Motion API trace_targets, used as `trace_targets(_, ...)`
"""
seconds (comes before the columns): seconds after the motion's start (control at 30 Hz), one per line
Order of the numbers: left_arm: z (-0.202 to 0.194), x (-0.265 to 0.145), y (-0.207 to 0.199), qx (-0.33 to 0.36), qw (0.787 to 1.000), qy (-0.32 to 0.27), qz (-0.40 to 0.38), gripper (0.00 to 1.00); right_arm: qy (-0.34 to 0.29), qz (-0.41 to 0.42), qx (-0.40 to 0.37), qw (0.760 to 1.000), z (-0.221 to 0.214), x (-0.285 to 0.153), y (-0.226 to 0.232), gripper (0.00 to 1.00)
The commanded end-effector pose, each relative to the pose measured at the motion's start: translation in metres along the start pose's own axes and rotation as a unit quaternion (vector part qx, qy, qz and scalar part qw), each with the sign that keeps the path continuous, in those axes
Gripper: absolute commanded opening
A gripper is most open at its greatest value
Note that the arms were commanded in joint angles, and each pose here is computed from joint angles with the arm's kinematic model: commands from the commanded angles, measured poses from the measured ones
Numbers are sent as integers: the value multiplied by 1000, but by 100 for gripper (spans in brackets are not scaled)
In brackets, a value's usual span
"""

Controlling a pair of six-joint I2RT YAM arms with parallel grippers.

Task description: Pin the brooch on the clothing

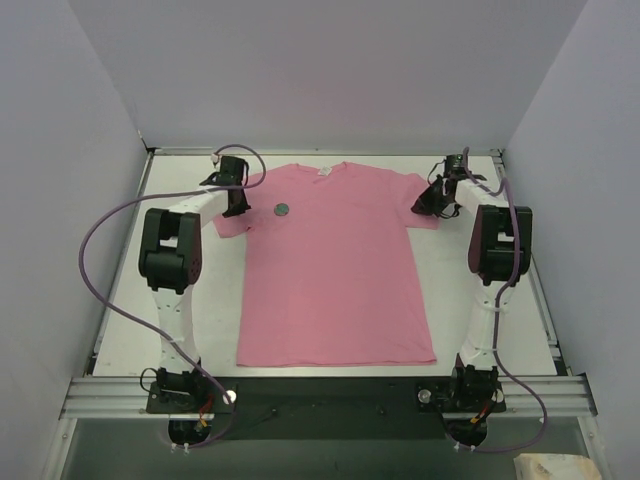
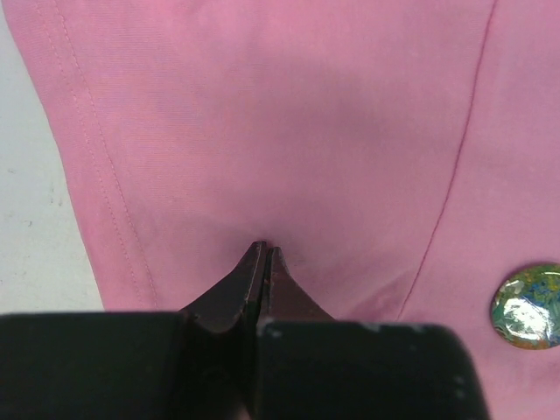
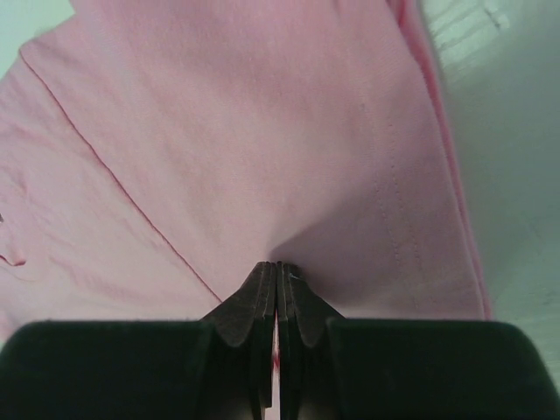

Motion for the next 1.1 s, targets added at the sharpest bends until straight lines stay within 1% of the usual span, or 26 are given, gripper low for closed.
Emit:
trace_targets(0.0,11,-1,5,-3,1000,15,23,0,-8,-38,33,999,8,0,-13,0)
trace_targets(0.23,10,3,18,-20,998,36,48,0,-7,-53,52,997,8,-4,-28,0)
trace_targets(0.4,11,5,19,-19,998,38,46,0,-10,-63,62,996,9,-8,-38,0)
trace_targets(0.53,18,10,17,-17,998,39,50,0,-7,-69,73,995,9,-9,-46,0)
trace_targets(0.7,24,17,18,-13,997,54,58,0,-3,-74,84,994,9,-9,-55,0)
trace_targets(0.83,22,22,20,-13,996,66,65,0,-4,-72,87,994,10,-11,-56,0)
trace_targets(1.07,26,16,19,-17,997,50,50,0,-9,-48,77,996,16,-16,-45,0)
Point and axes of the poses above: each gripper's point midway between its finger pads, its own x axis out along the fingers, its own y axis along the line the jaws close on, z = x × y, the point moved 9 cm from there along -x, back along the fingers, and after that the axes turned 8 degrees about x, right-handed, at the moved point
